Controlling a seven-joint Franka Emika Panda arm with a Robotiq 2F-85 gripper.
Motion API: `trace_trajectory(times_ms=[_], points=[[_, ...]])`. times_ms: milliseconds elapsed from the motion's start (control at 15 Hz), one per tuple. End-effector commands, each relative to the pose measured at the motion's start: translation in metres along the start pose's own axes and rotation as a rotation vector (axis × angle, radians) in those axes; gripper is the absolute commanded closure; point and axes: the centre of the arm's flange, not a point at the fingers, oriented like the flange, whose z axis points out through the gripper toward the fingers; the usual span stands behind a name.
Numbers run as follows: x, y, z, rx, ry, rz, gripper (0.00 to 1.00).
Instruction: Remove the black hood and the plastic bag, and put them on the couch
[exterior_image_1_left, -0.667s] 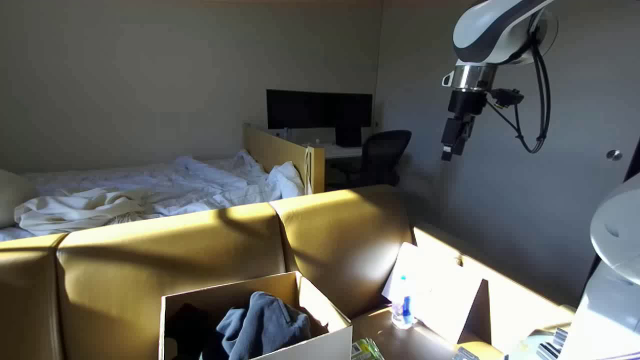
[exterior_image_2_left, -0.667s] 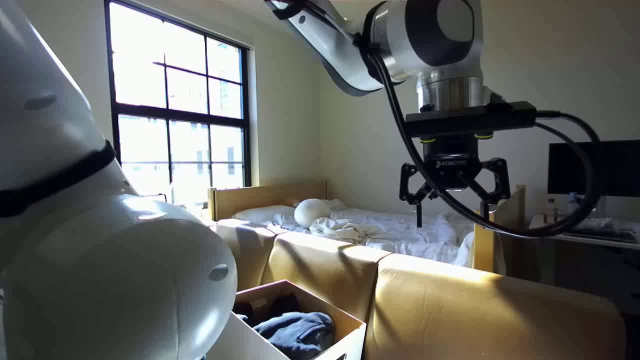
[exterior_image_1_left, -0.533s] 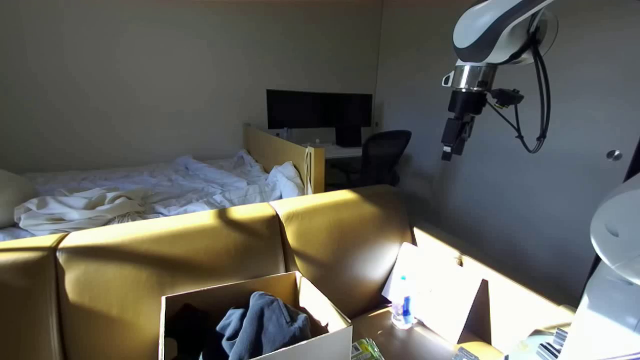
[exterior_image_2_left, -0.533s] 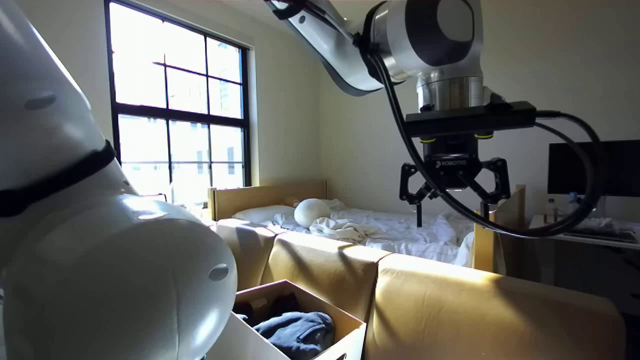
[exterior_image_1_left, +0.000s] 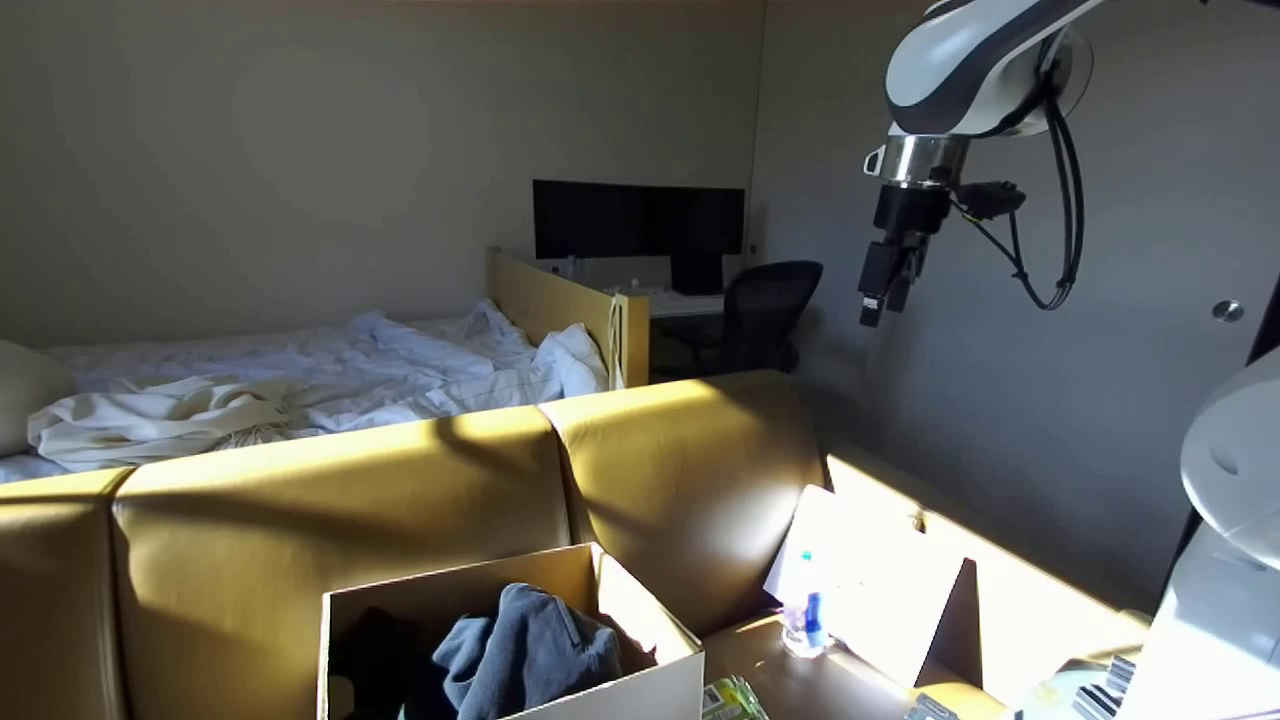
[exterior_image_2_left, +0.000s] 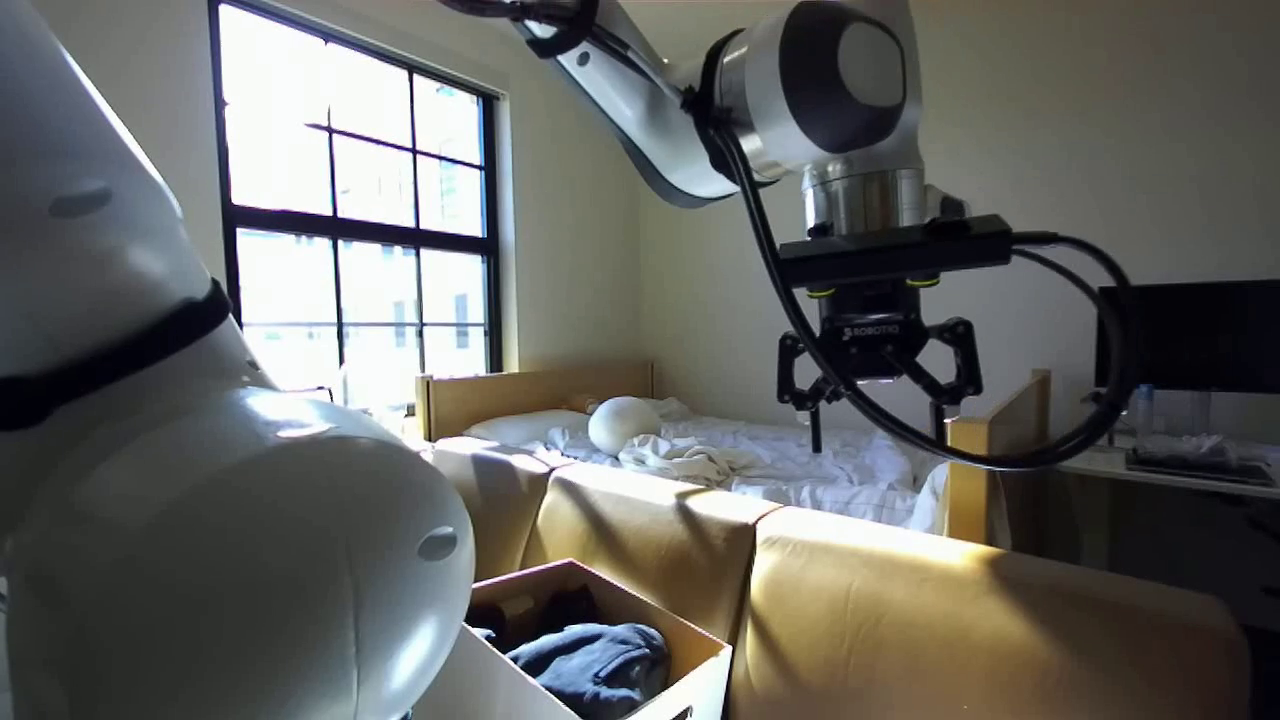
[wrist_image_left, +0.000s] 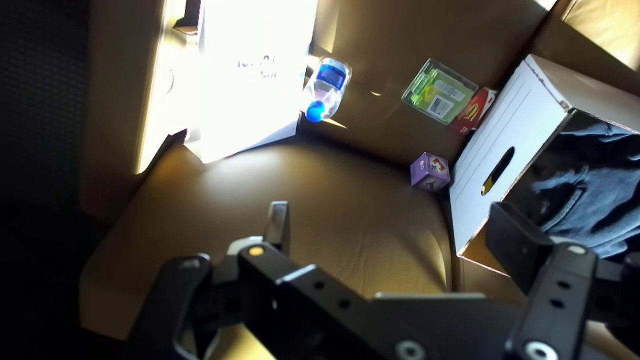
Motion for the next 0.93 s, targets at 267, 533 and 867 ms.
trace_trajectory(times_ms=[267, 533, 867], points=[[0.069, -0.191, 0.063, 0.004, -0.077, 0.043, 0.0], [0.104, -0.294, 0.098, 0.146, -0.051, 0.117, 0.0], [0.095, -0.328, 0.107, 0.174, -0.064, 0.07, 0.0]])
